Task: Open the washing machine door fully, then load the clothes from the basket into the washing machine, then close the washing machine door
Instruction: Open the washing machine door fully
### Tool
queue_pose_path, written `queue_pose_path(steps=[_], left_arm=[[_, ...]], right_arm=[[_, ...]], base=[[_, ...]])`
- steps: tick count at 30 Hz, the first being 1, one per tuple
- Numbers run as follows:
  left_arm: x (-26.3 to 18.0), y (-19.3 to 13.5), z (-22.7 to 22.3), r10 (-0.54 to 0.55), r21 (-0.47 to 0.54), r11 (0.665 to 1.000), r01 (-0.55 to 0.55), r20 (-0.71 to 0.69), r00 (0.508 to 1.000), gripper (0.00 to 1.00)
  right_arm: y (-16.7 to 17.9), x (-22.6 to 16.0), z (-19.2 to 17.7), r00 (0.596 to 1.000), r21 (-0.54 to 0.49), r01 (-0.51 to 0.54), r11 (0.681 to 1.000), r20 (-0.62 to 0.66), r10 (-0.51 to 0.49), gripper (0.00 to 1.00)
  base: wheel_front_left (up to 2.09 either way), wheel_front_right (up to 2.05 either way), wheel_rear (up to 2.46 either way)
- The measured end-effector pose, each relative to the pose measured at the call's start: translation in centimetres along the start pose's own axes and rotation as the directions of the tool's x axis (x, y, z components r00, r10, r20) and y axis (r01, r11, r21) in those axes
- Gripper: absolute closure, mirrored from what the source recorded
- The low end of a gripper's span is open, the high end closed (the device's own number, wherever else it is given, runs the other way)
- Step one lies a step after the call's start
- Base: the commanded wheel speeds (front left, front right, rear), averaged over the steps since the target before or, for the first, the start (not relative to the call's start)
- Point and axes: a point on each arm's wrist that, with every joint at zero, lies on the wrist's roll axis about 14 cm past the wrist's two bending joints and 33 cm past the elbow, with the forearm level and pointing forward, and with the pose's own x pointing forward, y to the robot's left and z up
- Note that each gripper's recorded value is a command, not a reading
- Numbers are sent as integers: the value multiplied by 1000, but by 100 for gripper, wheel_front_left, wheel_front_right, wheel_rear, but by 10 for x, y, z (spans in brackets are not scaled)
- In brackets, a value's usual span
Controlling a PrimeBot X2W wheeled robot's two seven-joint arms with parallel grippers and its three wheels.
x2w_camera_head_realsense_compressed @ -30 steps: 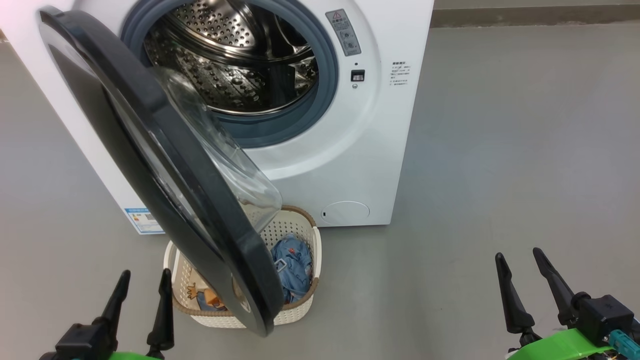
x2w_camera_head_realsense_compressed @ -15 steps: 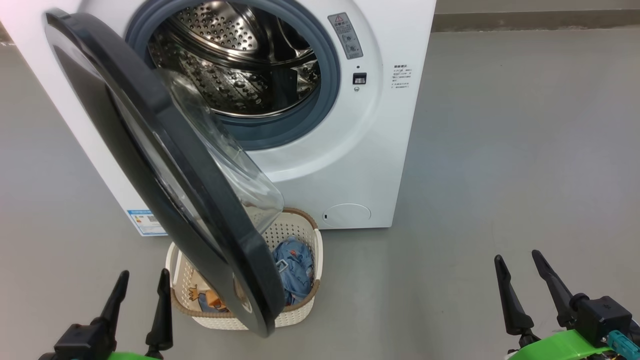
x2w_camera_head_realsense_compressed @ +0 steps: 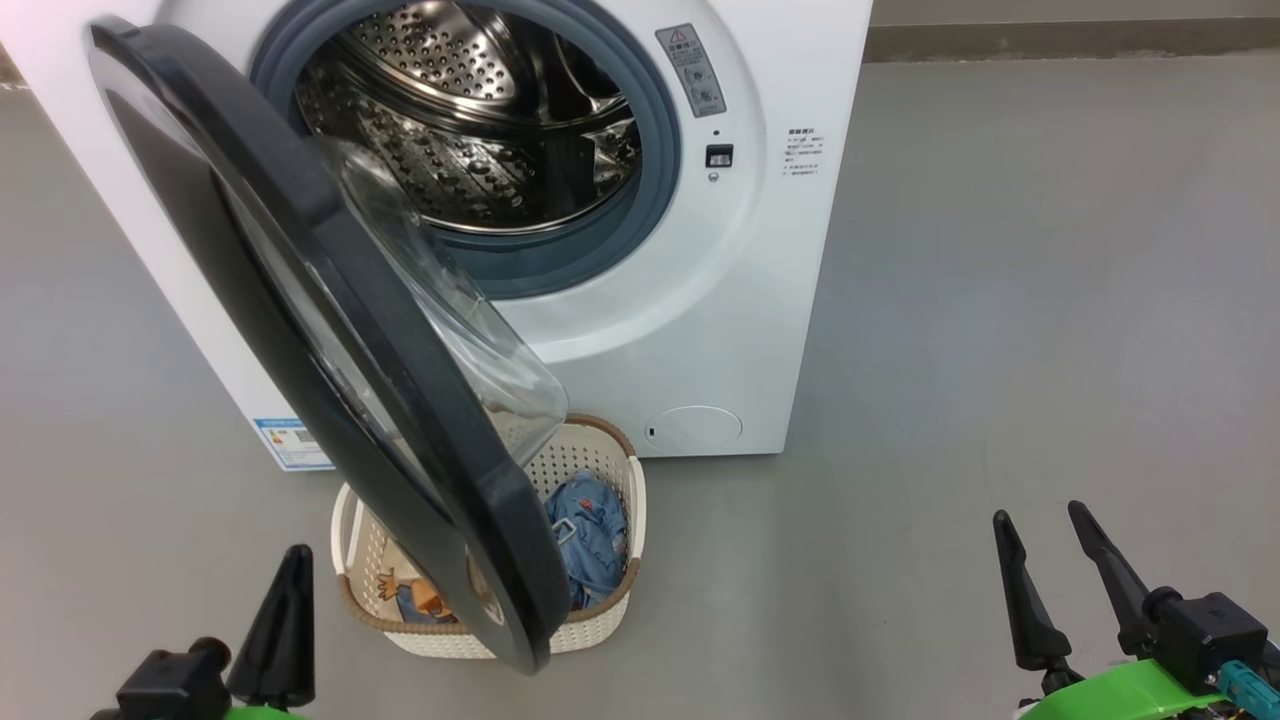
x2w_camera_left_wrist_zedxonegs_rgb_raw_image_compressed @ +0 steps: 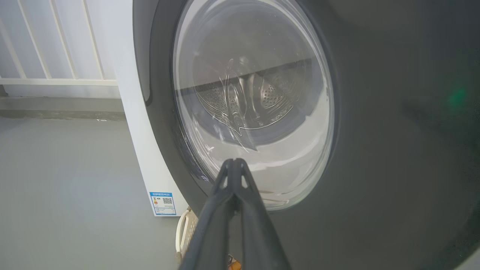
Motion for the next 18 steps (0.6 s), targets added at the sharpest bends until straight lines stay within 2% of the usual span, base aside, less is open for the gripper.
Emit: queue_pose_path(steps=[4,9,11,14,18], left_arm=[[2,4,16,15,-12,1000,-15,51,999,100],[10,4,71,9,5,1000,-10,222,975,100],[14,-2,108,-15,22,1000,8,331,943,100],[17,-21,164,-76,55,997,56,488,870,100],[15,-65,210,-205,100,978,181,601,772,100]], right_arm=[[-2,1,0,1000,-5,5,1000,-1,-5,0],[-4,1,1,1000,-6,11,1000,1,-11,0],[-3,2,0,1000,-5,8,1000,1,-8,0],[-2,2,0,1000,-4,6,1000,1,-6,0],[-2,1,2,1000,-4,7,1000,6,-7,0]], base=[[0,0,0],[0,0,0],[0,0,0],[0,0,0],[0,0,0]])
